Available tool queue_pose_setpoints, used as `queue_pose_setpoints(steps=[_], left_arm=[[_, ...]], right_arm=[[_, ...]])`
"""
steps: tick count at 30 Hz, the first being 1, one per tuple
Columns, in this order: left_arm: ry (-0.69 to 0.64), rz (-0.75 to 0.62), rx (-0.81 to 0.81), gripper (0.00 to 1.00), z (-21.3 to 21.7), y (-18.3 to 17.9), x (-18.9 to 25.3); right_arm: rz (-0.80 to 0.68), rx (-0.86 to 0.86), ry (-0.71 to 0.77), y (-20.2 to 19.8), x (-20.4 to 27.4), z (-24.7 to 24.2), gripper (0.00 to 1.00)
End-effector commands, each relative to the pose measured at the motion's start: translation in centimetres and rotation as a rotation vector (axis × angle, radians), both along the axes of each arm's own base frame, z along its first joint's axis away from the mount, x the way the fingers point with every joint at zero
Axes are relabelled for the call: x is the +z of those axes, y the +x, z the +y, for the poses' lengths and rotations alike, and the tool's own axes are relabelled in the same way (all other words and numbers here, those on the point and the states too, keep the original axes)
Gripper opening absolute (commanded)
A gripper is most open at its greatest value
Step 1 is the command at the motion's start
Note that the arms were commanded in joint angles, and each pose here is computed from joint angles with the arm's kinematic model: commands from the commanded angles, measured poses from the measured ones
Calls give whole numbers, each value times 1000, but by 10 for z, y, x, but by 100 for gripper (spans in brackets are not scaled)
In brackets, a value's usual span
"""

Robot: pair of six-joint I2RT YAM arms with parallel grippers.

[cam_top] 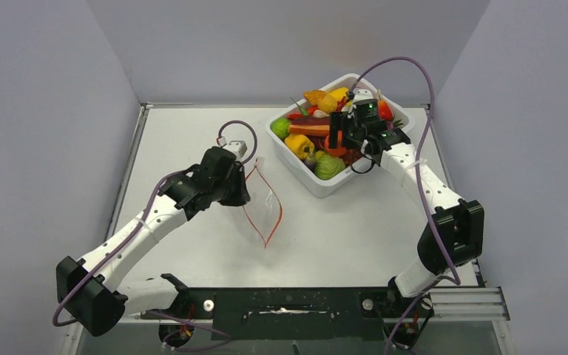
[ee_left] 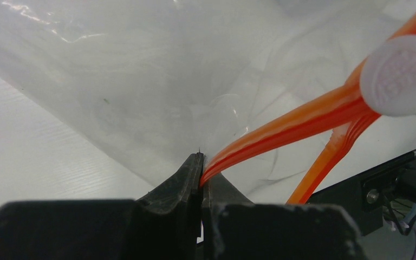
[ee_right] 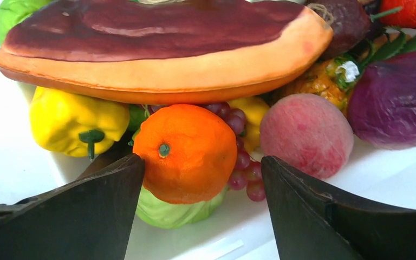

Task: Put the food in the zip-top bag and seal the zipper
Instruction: Pick up the fake fruit from the bin.

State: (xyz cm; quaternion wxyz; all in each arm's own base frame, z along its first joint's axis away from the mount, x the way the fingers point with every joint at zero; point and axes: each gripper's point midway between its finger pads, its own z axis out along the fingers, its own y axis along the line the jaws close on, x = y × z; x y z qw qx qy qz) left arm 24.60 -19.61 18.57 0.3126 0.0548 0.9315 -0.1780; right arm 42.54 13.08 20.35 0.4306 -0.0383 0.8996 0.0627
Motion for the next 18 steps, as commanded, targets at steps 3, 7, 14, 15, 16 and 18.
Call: queue_pose_setpoints(steps=[3, 7, 14, 15, 16, 18], left_arm=[[-157, -75, -25, 0, -26, 8, 19], [-192, -78, -26, 0, -29, 6, 22], [-228, -73, -40, 0, -34, 3, 26], [-228, -71, -39, 0, -34, 3, 26], [-228, -69, -40, 0, -34, 3, 25], [-227, -66, -41, 0, -34, 3, 24]], right_arm=[[-65, 29, 6, 13, 19, 3, 64], [-68, 23, 4, 10, 21, 1, 55], [-32, 12, 1, 8, 11, 0, 83], [-27, 17, 4, 9, 10, 1, 84], [-24, 24, 7, 9, 9, 3, 86], [-16, 39, 9, 10, 7, 6, 86]])
